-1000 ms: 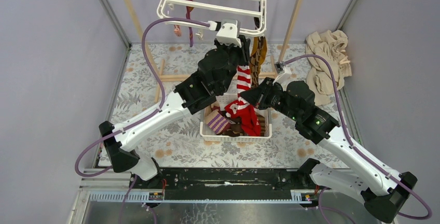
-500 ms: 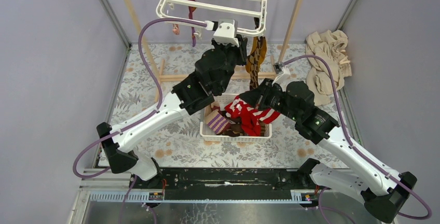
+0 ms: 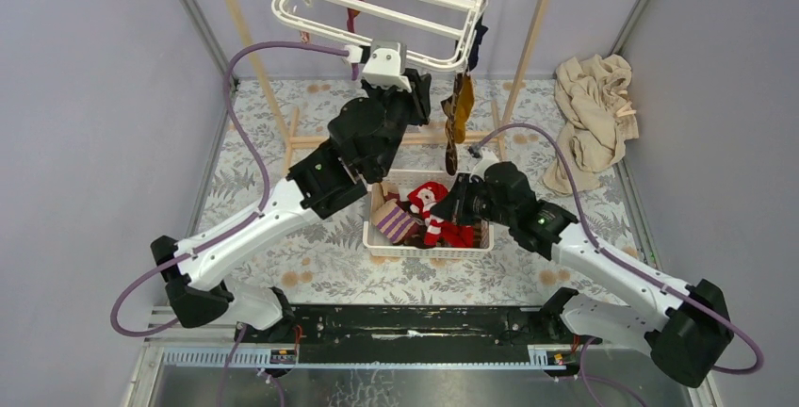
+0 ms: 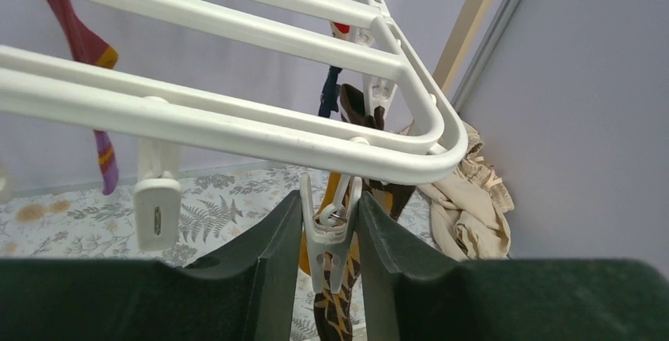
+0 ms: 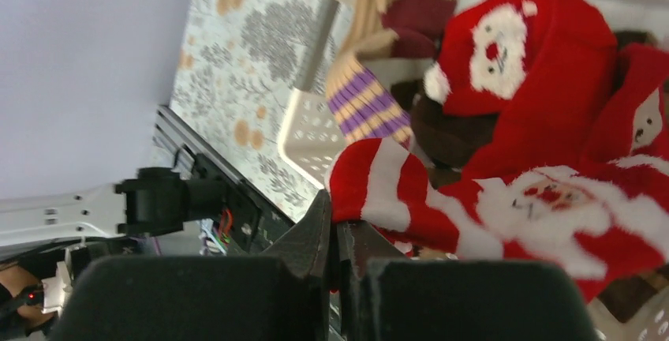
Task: Remove the socks clipped to the hanger
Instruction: Place the sock in the bin, then remove the sock from the hanger.
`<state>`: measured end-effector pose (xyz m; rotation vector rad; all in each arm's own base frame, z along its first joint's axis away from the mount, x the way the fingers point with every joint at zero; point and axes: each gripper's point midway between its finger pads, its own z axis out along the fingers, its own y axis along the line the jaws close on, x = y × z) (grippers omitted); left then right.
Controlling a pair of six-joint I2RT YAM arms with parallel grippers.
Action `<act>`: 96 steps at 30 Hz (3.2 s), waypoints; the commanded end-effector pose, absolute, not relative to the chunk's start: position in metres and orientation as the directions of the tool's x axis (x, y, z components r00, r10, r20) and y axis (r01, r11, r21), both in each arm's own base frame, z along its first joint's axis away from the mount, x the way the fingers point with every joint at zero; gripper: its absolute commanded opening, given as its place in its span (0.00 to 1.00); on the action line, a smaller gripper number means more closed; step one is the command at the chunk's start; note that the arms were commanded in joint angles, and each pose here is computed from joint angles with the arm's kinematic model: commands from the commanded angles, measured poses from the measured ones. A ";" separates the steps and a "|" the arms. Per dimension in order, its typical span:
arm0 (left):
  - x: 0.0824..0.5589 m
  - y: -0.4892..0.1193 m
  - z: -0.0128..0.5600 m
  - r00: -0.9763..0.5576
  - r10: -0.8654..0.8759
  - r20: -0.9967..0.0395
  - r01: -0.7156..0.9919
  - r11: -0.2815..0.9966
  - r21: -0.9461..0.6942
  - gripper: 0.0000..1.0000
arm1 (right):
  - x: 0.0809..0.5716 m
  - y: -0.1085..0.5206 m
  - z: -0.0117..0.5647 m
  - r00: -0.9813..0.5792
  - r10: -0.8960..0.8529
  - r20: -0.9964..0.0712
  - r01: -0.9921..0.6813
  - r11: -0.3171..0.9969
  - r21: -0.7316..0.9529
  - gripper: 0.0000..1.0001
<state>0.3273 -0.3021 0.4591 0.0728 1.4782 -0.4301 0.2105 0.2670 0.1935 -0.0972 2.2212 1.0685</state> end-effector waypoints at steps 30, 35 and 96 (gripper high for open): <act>0.270 -0.243 0.445 -0.086 -0.311 -0.947 0.364 0.875 -0.320 0.67 | 0.236 0.214 0.268 -0.553 0.182 -0.813 -0.366 0.824 0.433 0.62; 0.260 -0.236 0.430 -0.116 -0.322 -0.940 0.365 0.866 -0.342 0.67 | 0.252 0.208 0.280 -0.500 0.179 -0.847 -0.340 0.859 0.382 0.62; 0.224 -0.232 0.380 -0.260 -0.264 -0.929 0.413 0.839 -0.354 0.99 | 0.448 0.160 0.258 -0.277 0.296 -0.914 -0.561 0.722 0.404 0.32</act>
